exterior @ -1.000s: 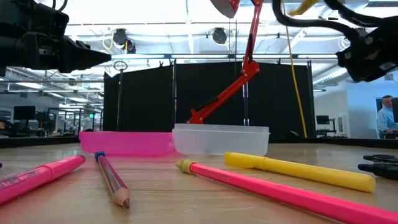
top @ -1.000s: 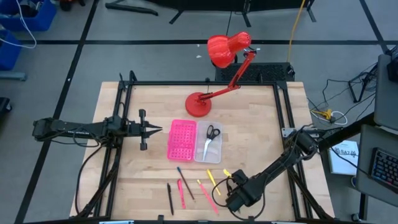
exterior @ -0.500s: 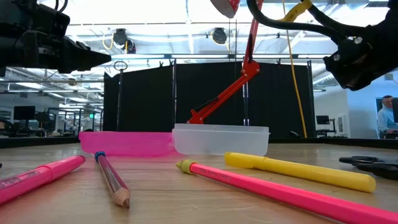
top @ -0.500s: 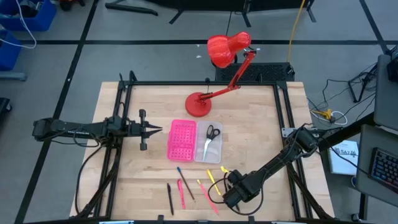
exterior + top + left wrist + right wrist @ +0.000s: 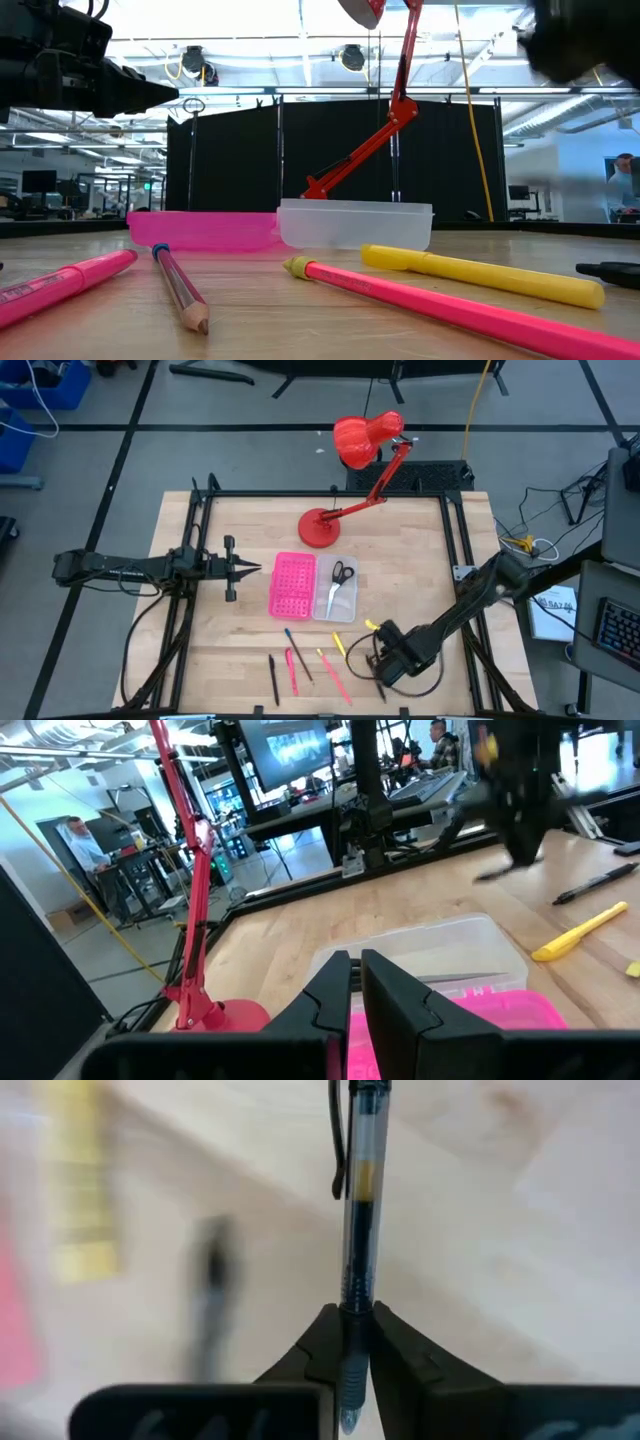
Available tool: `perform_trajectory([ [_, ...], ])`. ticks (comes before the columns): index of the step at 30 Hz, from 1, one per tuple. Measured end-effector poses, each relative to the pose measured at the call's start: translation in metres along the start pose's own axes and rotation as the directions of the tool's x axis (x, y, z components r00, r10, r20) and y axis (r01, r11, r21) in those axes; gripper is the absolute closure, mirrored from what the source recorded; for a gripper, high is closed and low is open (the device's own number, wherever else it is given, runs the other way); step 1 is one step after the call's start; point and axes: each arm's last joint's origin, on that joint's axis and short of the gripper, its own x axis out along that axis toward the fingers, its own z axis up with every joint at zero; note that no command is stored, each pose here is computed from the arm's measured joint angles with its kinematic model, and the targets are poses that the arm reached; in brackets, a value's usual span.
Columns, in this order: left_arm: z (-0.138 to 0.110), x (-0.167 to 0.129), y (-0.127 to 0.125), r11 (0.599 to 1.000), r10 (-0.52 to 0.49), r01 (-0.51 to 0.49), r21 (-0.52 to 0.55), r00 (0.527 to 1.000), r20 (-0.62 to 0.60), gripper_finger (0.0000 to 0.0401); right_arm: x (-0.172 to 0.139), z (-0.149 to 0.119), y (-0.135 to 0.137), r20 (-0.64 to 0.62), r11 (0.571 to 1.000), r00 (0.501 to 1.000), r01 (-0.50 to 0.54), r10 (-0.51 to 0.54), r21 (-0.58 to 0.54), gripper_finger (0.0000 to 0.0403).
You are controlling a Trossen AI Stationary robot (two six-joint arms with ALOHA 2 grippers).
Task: Pick & place school supplies into a supply box
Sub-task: Put the right black pen into the supply box
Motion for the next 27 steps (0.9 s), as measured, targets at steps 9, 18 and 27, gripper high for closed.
perform_trajectory([
  [9,0.0,0.0,0.0,1.0,0.004,-0.004,0.0,1.0,-0.001,0.0364,-0.055,0.028,-0.014,0.169,0.975,0.97,-0.193,0.172,0.112,0.0379],
  [18,0.0,0.0,0.0,1.0,0.007,-0.007,0.024,1.0,-0.001,0.0364,-0.075,0.123,-0.002,0.413,0.92,0.839,-0.393,0.355,0.008,0.0378],
  [27,0.0,0.0,0.0,0.999,0.007,-0.007,0.034,1.0,-0.002,0.0364,-0.032,0.209,0.012,0.333,0.866,0.818,-0.501,0.468,0.014,0.0379],
])
